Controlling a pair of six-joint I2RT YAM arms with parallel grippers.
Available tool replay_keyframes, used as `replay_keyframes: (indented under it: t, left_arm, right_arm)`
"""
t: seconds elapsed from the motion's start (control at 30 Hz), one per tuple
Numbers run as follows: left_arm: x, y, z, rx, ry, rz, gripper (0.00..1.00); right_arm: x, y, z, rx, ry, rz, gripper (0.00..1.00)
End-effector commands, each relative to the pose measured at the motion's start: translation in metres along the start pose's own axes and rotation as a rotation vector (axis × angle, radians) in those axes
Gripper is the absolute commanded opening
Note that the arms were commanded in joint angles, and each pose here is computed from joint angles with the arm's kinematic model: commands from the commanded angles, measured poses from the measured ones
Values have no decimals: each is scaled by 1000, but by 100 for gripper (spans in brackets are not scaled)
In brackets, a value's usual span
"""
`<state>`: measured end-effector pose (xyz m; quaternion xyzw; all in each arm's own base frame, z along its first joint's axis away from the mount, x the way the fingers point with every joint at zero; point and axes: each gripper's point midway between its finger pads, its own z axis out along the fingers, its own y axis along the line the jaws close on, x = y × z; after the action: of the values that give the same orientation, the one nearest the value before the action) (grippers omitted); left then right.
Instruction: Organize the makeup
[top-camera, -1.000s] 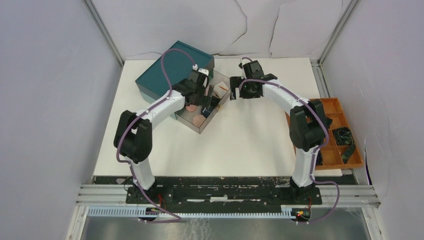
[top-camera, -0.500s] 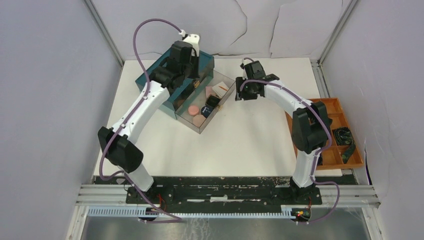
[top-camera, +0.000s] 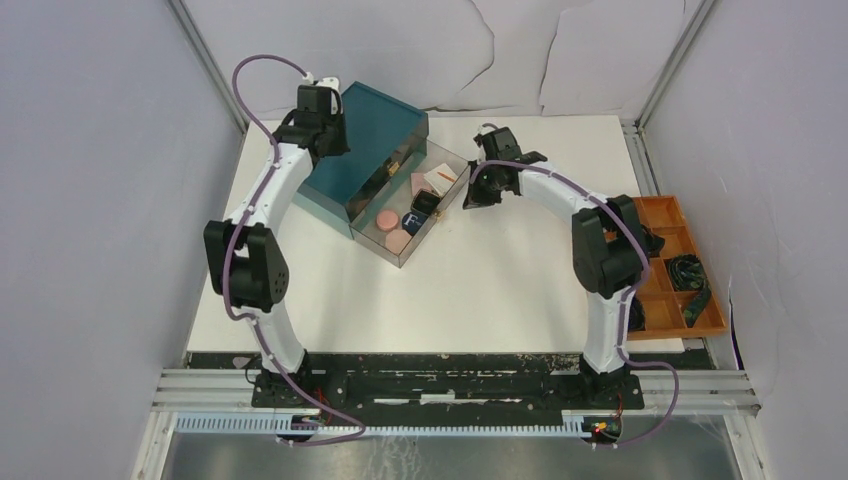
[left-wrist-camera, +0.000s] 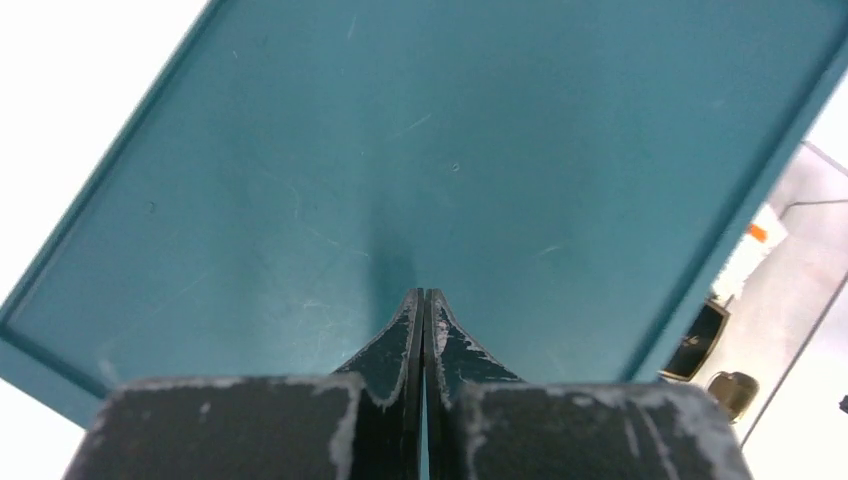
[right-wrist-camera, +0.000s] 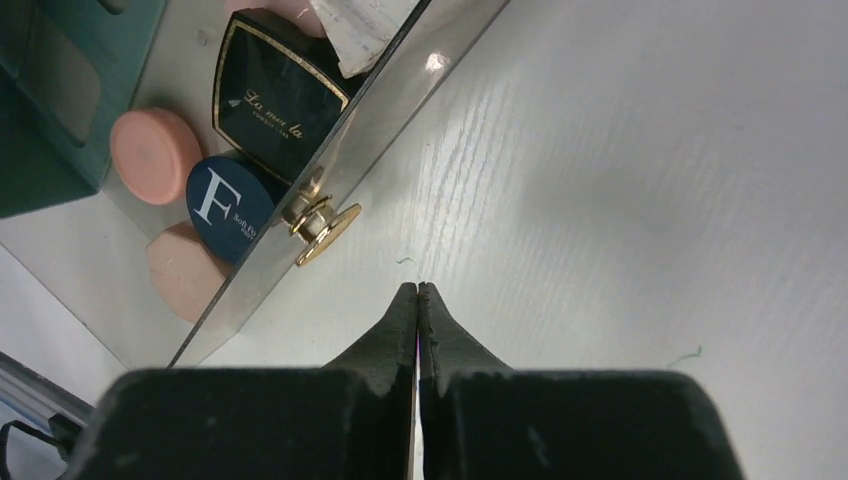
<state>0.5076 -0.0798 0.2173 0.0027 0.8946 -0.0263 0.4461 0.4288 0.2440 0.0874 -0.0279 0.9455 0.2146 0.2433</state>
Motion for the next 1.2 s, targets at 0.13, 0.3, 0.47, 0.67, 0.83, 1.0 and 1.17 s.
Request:
replay_keyframes:
  t: [0.13, 0.3, 0.47, 0.67, 0.83, 1.0, 1.17]
  left_arm:
    - [18, 4, 19, 38, 16, 29, 3]
    - [33, 7, 23, 44, 45, 11, 3]
    - [48, 4, 25, 64, 68, -6, 3]
    - [69, 2, 27, 76, 103, -27, 3]
    - [89, -2, 29, 101, 141, -43, 3]
    - [101, 0, 27, 99, 151, -47, 3]
    - [102, 0, 26, 101, 151, -48, 3]
  right_arm:
    - [-12, 30, 35, -96, -15, 88, 1]
    - [-15, 46, 49, -125, -29, 98, 1]
    - [-35, 73, 61, -190, -65, 93, 0]
    - [-58, 112, 70, -299, -106, 109, 1]
    - [-70, 136, 77, -366, -125, 146, 1]
    - [-76, 156, 89, -423, -137, 173, 0]
    - [-92, 172, 97, -486, -183, 225, 1]
